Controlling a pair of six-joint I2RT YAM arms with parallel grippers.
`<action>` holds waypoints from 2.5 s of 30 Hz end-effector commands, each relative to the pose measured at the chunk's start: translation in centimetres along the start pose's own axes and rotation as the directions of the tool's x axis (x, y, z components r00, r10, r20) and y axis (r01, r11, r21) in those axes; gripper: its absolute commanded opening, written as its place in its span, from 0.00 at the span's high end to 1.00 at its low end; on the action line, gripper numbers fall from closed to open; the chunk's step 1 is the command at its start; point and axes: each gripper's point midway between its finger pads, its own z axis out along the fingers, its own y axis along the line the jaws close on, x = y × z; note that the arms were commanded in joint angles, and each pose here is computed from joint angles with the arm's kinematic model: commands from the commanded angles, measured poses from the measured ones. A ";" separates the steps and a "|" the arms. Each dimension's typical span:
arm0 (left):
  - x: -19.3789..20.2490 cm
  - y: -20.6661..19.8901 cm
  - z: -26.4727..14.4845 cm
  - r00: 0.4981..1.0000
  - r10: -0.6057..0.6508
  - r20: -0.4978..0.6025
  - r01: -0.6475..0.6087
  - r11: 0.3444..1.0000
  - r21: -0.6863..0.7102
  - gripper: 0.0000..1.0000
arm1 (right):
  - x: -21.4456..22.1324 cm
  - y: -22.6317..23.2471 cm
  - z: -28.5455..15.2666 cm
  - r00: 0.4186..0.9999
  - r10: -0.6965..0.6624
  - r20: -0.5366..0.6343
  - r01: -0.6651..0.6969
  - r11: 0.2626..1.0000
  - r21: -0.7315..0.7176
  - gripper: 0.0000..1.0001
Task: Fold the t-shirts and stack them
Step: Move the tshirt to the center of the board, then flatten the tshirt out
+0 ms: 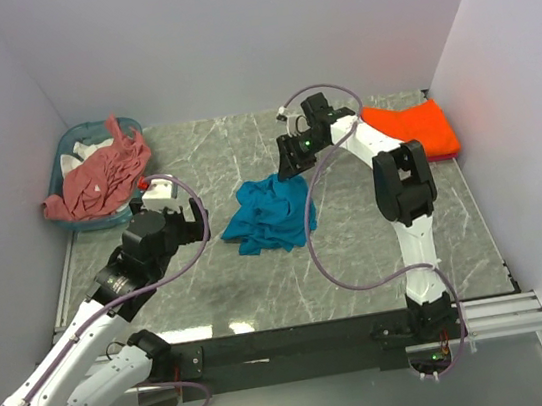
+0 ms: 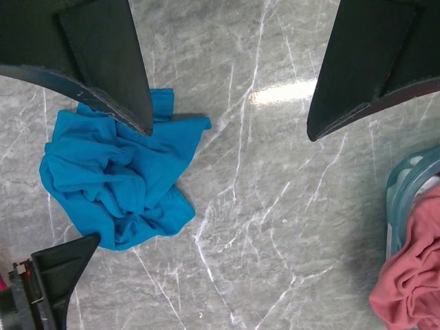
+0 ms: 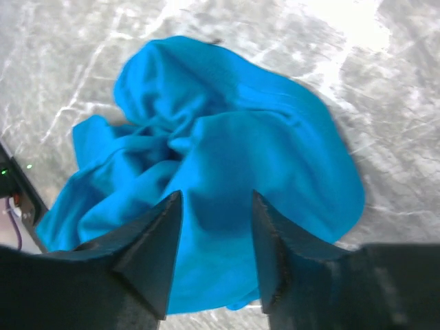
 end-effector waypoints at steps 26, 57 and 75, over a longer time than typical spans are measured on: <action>-0.8 -7.3 6.3 0.959 -0.266 -0.096 0.281 0.935 0.215 0.01 | -7.3 9.3 -15.3 0.872 -0.432 0.232 0.377 0.893 0.245 1.00; -1.5 -14.0 18.9 0.973 -0.030 -0.229 0.177 0.736 0.653 0.99 | -5.1 14.3 -21.3 0.821 -0.495 0.285 0.433 0.865 0.255 1.00; -27.6 -12.0 -5.6 0.884 -0.208 0.419 -0.145 0.729 0.668 0.99 | -9.1 20.2 -40.7 0.482 -0.758 0.439 0.288 0.611 0.738 1.00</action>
